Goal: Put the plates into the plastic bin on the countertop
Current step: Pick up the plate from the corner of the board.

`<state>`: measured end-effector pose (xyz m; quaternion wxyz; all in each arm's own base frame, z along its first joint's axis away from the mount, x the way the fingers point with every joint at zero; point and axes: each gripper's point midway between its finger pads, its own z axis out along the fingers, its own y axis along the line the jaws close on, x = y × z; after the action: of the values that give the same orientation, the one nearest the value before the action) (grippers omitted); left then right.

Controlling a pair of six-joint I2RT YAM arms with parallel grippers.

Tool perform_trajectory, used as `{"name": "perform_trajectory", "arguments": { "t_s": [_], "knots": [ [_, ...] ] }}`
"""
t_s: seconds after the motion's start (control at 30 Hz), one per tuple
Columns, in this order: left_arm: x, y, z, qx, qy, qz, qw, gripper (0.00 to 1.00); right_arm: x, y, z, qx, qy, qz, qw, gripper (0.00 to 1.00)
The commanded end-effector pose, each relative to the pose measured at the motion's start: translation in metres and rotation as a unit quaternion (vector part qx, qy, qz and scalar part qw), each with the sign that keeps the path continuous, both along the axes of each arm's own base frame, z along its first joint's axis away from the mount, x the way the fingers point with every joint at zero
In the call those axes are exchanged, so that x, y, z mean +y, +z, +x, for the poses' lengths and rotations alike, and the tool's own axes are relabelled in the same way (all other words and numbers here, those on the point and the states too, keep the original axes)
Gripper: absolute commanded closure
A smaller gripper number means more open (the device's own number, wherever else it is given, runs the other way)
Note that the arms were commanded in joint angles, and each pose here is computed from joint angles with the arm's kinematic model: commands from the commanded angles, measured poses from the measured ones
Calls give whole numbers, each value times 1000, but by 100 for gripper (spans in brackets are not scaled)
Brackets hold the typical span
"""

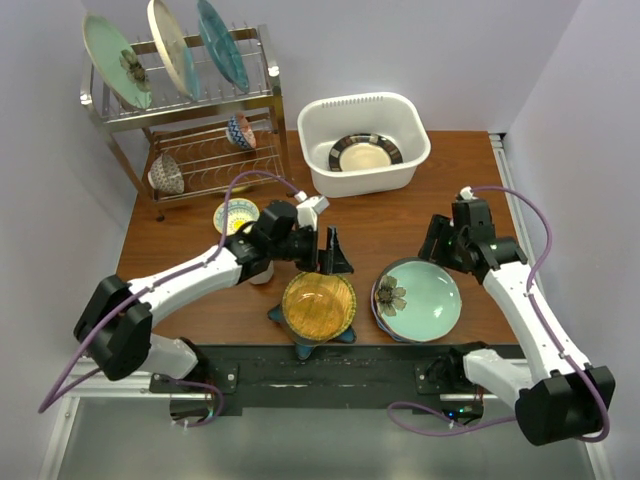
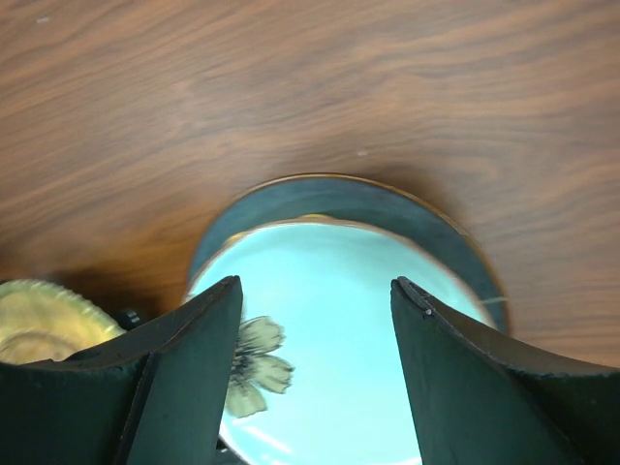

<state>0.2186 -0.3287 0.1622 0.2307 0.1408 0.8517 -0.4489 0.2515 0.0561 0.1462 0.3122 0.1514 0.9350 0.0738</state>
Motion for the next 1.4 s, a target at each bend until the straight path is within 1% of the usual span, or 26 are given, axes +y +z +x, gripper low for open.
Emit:
{"name": "perform_trajectory", "arguments": {
  "t_s": [0.0,0.07,0.2,0.33,0.6,0.67,0.93,1.2,1.37],
  "knots": [
    [-36,28,6,-38,-28,-46,998,6,-24,-11,-12,18,-26,-44,999,34],
    [-46,30,1,-37,-40,-51,997,7,-31,-18,-15,26,-37,-55,997,34],
    [-62,21,-1,-26,-55,-47,997,10,-37,-22,-16,39,-48,-65,996,35],
    [-75,15,-3,-17,-67,-44,997,16,-36,-28,-17,55,-47,-66,995,36],
    [-94,-9,-10,5,-90,-27,996,21,-35,-33,-15,66,-40,-66,995,36],
    [-99,-10,-10,6,-95,-28,995,23,-34,-34,-14,67,-37,-64,995,36],
    [-114,-26,-13,19,-110,-22,994,39,-27,-37,-14,70,-22,-50,996,37],
    [-124,-44,-19,35,-121,-10,992,45,-18,-39,-12,71,-3,-32,997,38],
    [-125,-51,-19,39,-119,-2,992,46,-12,-41,-12,72,8,-16,997,39]
  ]
}}
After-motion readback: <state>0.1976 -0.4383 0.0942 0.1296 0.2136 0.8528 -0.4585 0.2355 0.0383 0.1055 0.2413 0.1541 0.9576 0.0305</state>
